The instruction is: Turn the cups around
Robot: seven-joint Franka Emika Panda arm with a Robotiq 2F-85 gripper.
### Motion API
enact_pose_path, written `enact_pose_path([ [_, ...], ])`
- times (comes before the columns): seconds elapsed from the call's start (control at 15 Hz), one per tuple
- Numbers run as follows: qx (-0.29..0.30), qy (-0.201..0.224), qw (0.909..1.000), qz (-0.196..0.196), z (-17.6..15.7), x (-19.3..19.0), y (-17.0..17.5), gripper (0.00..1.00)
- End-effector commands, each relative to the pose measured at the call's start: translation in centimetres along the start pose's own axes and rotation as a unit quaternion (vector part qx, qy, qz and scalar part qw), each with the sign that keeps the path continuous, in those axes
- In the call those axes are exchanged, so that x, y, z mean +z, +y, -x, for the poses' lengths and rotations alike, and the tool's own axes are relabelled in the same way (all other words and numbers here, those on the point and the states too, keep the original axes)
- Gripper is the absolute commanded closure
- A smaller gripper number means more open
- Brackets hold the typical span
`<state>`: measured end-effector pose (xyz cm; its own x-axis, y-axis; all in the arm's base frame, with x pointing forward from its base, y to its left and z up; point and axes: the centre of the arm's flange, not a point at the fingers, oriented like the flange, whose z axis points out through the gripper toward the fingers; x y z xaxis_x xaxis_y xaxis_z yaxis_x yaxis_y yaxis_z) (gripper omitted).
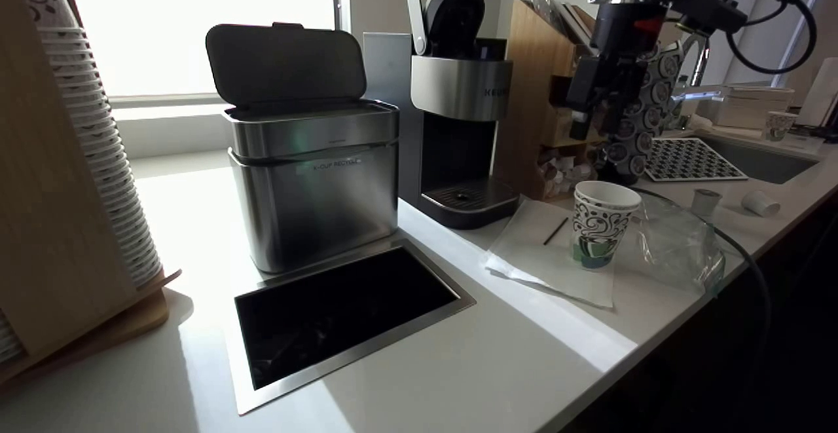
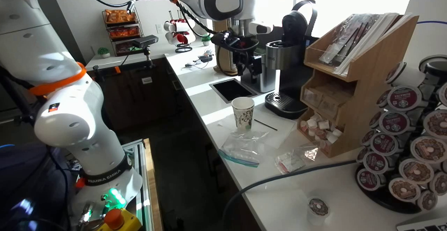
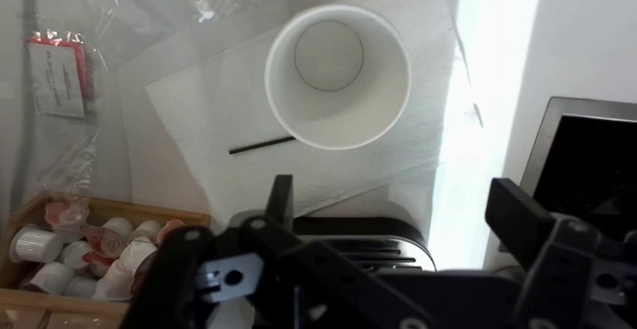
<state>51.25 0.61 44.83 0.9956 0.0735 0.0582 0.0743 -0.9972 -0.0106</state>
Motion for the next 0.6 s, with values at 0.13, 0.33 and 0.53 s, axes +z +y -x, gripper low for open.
enact_pose_path([
  [0.13,0.012,0.022,0.9996,-0.009,2.4,-2.0,0.7,0.00],
  [0.33,0.012,0.022,0.9997,-0.004,1.3,-2.3,0.8,0.00],
  [0.53,0.016,0.024,0.9995,-0.008,1.6,-2.5,1.0,0.00],
])
